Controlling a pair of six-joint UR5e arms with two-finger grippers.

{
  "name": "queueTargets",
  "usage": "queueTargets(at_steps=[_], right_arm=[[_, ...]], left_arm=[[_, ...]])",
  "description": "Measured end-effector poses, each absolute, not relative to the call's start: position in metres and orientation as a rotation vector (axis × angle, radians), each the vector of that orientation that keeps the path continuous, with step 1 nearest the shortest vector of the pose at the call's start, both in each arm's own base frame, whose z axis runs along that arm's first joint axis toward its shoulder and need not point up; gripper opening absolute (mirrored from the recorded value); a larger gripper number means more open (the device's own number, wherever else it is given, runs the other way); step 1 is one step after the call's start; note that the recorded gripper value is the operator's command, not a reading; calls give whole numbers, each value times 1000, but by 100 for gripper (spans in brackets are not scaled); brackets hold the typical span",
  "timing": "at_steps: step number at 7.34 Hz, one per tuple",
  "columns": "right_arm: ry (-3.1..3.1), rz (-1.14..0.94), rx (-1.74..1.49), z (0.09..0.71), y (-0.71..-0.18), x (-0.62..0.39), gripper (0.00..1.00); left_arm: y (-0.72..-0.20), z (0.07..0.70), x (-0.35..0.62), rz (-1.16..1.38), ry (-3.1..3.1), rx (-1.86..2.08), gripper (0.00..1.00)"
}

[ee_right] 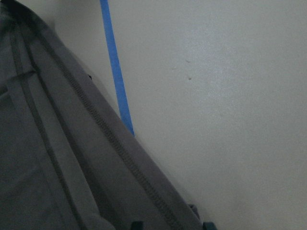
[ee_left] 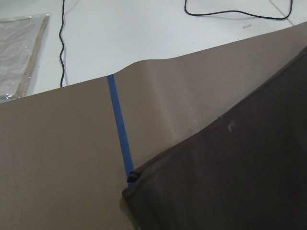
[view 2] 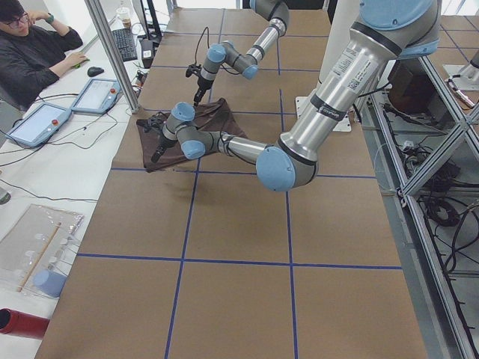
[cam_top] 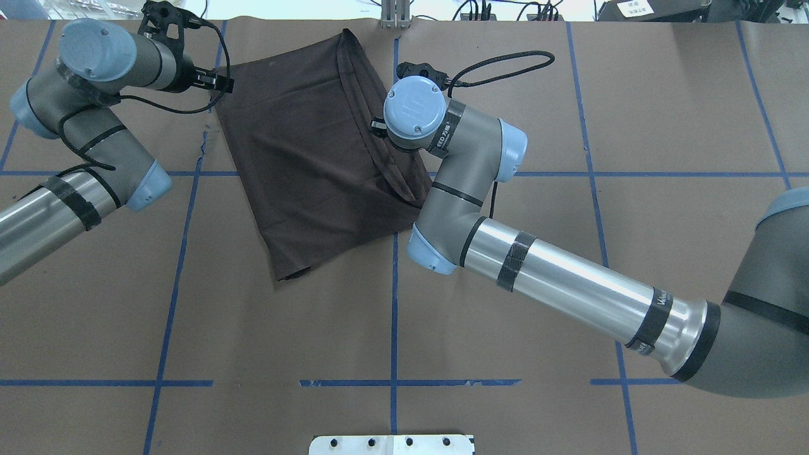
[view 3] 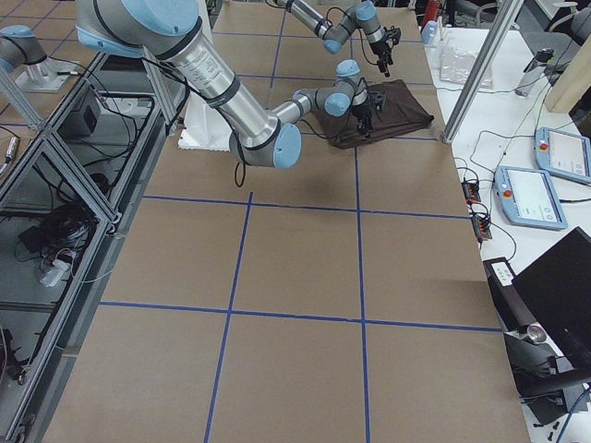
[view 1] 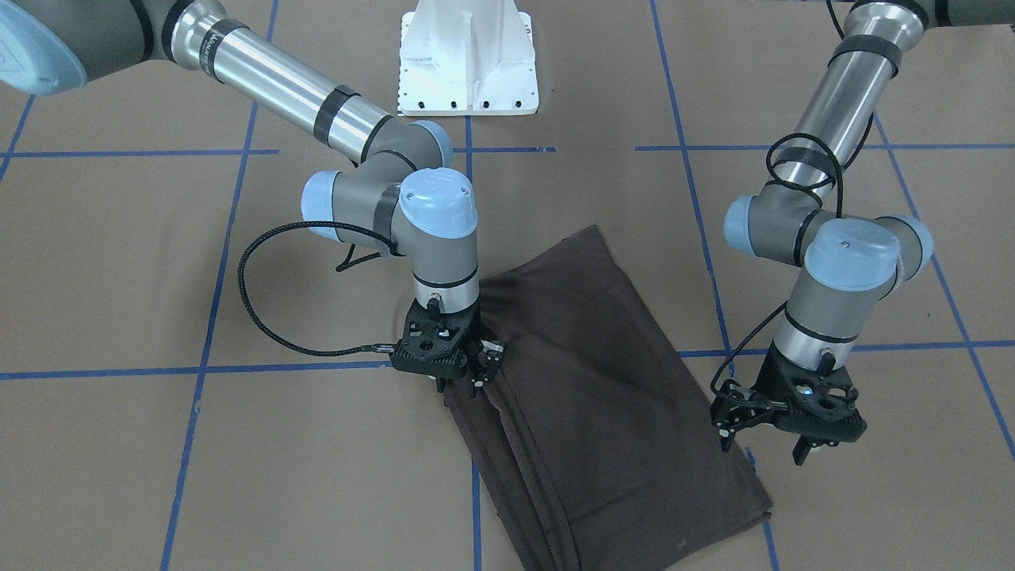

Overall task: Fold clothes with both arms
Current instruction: 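Grasp the shirt's far corner with the right gripper while the left holds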

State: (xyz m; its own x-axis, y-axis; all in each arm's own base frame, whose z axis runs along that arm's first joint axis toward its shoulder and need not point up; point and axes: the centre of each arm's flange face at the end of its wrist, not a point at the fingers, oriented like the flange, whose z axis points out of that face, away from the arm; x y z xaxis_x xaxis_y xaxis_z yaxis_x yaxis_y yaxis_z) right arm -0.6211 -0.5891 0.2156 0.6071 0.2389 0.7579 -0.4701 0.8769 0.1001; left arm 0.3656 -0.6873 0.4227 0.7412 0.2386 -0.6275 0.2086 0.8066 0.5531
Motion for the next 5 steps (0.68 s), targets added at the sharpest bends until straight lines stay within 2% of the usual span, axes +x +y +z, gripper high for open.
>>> queueTargets(at_steps=[5], right_arm=[[-774, 410, 325, 234, -579, -640, 51]], left_arm=[[-682, 427, 366, 14, 752, 641, 100]])
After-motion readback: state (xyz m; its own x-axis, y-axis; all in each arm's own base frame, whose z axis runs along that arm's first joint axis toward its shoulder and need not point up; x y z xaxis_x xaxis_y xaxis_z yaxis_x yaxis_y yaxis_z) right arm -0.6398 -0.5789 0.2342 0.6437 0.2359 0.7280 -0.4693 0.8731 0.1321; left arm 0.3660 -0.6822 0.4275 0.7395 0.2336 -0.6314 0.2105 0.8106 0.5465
